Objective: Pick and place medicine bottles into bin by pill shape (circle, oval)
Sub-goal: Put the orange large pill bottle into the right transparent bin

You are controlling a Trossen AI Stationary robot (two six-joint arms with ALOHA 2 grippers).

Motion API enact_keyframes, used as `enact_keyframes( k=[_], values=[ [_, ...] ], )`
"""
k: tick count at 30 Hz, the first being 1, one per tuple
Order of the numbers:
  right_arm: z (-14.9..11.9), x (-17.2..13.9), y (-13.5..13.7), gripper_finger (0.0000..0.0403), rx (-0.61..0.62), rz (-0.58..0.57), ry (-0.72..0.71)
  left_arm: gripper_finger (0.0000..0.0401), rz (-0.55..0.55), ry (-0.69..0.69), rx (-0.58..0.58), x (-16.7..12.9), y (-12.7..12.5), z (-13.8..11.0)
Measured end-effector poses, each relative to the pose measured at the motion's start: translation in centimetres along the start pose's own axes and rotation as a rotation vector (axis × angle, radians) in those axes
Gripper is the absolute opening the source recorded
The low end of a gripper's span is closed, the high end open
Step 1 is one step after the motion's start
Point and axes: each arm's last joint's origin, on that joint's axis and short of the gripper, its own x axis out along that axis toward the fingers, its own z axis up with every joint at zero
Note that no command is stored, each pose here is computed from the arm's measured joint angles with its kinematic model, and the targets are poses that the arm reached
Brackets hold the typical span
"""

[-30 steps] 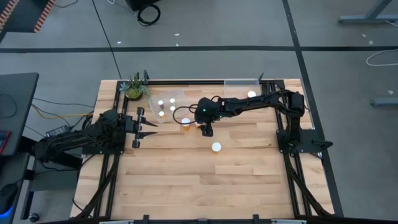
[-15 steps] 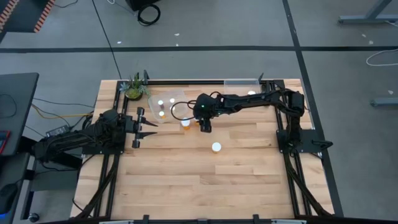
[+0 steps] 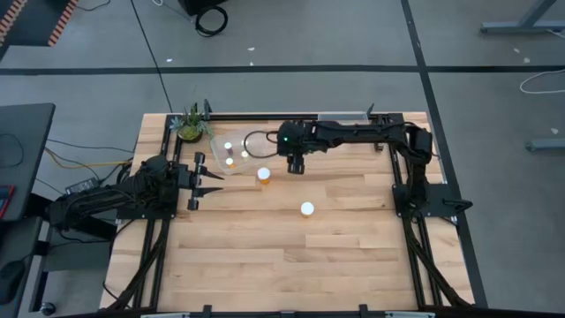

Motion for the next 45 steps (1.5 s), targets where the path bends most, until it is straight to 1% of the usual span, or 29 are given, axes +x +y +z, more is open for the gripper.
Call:
enact_keyframes(
  k=[4, 9, 14, 20, 23, 27, 32, 37, 40, 45],
  values=[
    [-0.7, -0.1, -1.7, 0.0234, 0.041, -0.011, 0.047, 0.0148, 0.0, 0.0, 0.0, 0.0, 0.0, 0.0],
    [-1.6, -1.4, -3.9, 0.0234, 0.1, -0.036, 0.061, 0.0141, 0.0, 0.0, 0.0, 0.0, 0.0, 0.0],
    [-2.2, -3.9, -5.8, 0.0234, 0.153, -0.066, 0.035, 0.0138, 0.0, 0.0, 0.0, 0.0, 0.0, 0.0],
    [-3.4, -8.0, -8.2, 0.0234, 0.245, -0.122, -0.036, 0.0145, 0.0, -0.001, 0.0, 0.0, 0.0, 0.0],
    [-4.6, -9.5, -9.3, 0.0234, 0.292, -0.148, -0.056, 0.0148, 0.0, 0.0, 0.0, 0.0, 0.0, 0.0],
    [-6.5, -10.5, -10.4, 0.0234, 0.346, -0.183, -0.064, 0.0147, 0.0, -0.001, 0.0, 0.0, 0.0, 0.0],
    [-9.5, -9.4, -11.3, 0.0234, 0.41, -0.208, -0.072, 0.014, 0.0, 0.0, 0.0, 0.0, 0.0, 0.0],
    [-12.4, -6.5, -11.8, 0.0234, 0.464, -0.167, -0.103, 0.0138, 0.0, -0.001, 0.001, 0.0, 0.0, 0.0],
    [-13.8, -4.8, -11.9, 0.0234, 0.487, -0.164, -0.123, 0.0142, 0.0, 0.0, 0.0, 0.0, 0.0, 0.0],
    [-16.1, -2.2, -12.3, 0.0234, 0.525, -0.177, -0.089, 0.0149, 0.0, -0.001, 0.001, 0.0, 0.0, 0.0]
  ],
)
